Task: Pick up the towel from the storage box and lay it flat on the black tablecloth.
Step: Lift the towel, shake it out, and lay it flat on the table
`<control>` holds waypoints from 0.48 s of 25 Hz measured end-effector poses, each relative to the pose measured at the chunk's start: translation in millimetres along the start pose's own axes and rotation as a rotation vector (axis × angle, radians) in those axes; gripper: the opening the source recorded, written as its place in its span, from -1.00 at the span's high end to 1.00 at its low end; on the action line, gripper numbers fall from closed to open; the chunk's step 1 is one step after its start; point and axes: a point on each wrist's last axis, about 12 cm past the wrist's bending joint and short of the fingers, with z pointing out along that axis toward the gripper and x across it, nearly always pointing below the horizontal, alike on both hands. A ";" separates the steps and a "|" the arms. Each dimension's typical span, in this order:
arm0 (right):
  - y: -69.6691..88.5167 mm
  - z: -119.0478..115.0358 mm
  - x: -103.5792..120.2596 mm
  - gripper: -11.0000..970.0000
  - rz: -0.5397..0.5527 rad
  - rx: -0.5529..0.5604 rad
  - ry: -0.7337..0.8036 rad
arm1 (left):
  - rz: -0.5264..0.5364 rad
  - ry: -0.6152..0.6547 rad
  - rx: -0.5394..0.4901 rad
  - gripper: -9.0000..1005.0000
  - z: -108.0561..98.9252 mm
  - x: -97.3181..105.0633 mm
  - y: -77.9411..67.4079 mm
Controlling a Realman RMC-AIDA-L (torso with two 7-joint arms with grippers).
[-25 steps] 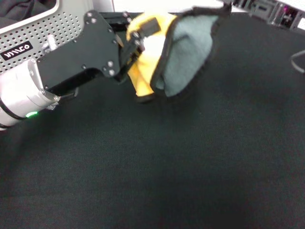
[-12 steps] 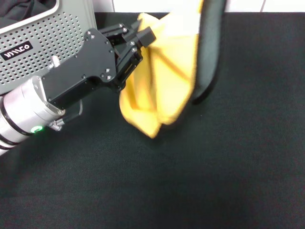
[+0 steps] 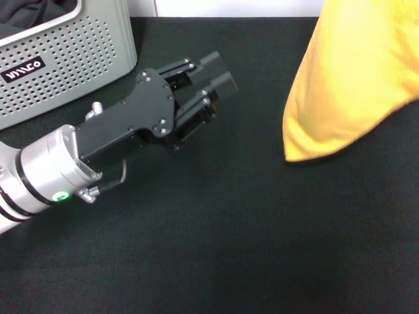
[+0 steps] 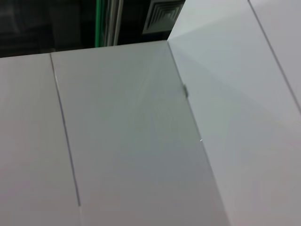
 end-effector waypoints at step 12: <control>-5.4 4.1 -16.3 0.96 -0.090 0.122 -0.078 | -0.029 0.092 0.117 -0.30 17.7 14.1 -9.5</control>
